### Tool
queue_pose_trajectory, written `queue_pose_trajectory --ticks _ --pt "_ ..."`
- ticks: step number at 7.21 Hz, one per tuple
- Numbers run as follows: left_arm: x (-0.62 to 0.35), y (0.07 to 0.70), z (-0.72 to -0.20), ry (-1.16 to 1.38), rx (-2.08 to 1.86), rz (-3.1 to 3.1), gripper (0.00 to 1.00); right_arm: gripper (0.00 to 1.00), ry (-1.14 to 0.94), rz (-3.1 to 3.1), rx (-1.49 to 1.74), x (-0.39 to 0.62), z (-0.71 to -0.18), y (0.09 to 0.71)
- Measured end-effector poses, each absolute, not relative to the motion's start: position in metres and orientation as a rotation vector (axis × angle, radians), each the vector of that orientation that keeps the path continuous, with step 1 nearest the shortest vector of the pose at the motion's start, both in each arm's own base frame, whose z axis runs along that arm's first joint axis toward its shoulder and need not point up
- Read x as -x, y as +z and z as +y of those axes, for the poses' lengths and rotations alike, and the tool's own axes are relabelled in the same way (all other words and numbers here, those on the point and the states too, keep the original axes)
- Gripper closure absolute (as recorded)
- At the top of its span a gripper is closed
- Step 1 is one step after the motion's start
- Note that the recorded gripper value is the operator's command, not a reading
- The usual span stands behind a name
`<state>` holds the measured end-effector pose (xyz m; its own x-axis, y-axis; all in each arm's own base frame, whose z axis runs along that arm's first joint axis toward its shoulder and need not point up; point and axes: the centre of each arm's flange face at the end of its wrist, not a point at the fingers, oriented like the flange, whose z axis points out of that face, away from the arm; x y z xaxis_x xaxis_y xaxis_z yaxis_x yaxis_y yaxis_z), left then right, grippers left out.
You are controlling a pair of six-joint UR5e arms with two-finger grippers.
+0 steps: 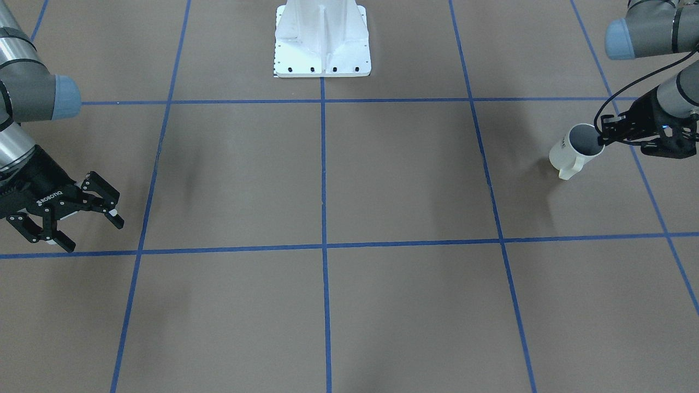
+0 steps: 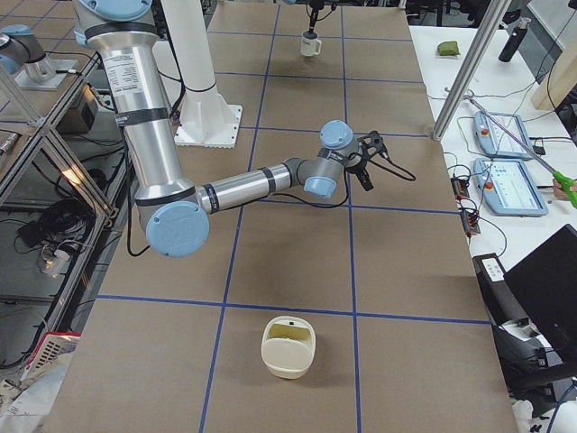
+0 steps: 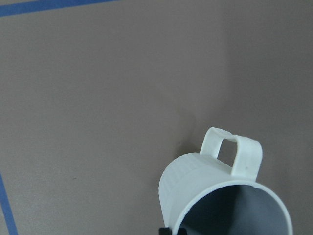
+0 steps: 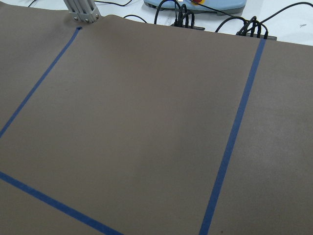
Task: Left arm hands cup to right arm to dump lemon
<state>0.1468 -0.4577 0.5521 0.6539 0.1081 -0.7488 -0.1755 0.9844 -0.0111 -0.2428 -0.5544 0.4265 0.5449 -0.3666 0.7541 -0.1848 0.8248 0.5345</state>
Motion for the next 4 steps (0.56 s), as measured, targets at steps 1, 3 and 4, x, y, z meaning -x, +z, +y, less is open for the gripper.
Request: queue_pose_trajectory --ticks 1,3,4 --pt "-0.146 0.546 -0.464 0.144 0.078 0.847 1.00 0.00 -0.116 -1.005 -0.617 0.242 -0.554 0.427" --pt "-0.152 0.536 -0.478 0.120 0.073 0.852 1.00 0.00 -0.116 -1.005 -0.618 0.242 -0.554 0.427" --pt "-0.154 0.539 -0.484 0.114 0.079 0.849 1.00 0.00 -0.115 -1.003 -0.617 0.243 -0.554 0.428"
